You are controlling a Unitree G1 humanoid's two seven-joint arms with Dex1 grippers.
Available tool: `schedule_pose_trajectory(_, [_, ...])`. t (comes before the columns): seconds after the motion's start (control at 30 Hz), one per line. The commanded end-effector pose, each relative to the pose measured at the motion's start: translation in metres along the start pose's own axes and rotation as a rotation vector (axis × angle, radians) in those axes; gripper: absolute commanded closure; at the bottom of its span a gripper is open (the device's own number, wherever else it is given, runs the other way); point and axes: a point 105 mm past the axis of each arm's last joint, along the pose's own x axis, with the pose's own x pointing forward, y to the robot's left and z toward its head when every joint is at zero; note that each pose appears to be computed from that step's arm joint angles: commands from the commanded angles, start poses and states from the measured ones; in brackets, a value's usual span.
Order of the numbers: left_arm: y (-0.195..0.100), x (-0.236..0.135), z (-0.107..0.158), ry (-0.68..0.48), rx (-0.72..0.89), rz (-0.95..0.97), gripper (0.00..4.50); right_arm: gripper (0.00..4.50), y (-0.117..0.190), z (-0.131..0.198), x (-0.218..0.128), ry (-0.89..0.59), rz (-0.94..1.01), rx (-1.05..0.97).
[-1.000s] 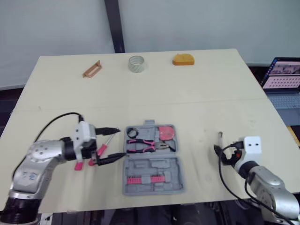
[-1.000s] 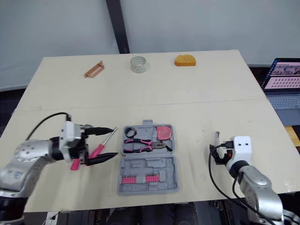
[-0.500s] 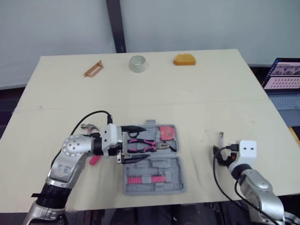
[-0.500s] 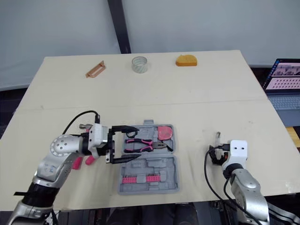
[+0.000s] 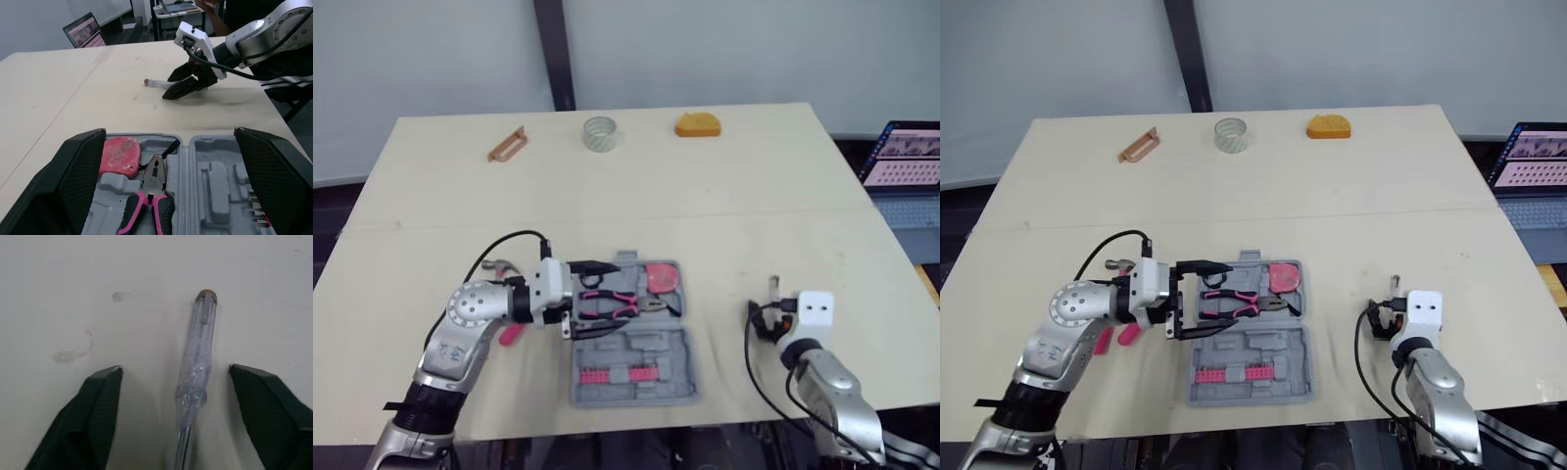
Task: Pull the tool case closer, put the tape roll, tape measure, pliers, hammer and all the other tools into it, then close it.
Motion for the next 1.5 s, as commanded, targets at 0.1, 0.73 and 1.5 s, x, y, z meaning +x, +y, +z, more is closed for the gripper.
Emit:
schedule_pose_trajectory(0.1, [-0.001, 0.003, 0.009, -0.016, 0.04, -0.004, 0.0, 3.36, -0.009, -0.009, -0.004, 0.018, -0.048, 0.013])
schedule_pose_trajectory(0.73, [-0.001, 0.004, 0.007, -0.014, 0.04, -0.015, 0.0, 4.46, 0.02, 0.026, -0.011, -0.06, 0.231, -0.134])
schedule_pose_trajectory(1.5, [-0.067, -0.112, -0.028, 0.229, -0.138, 0.306, 0.0, 4.46, 0.193, 0.081, -0.079, 0.238, 1.274, -0.841])
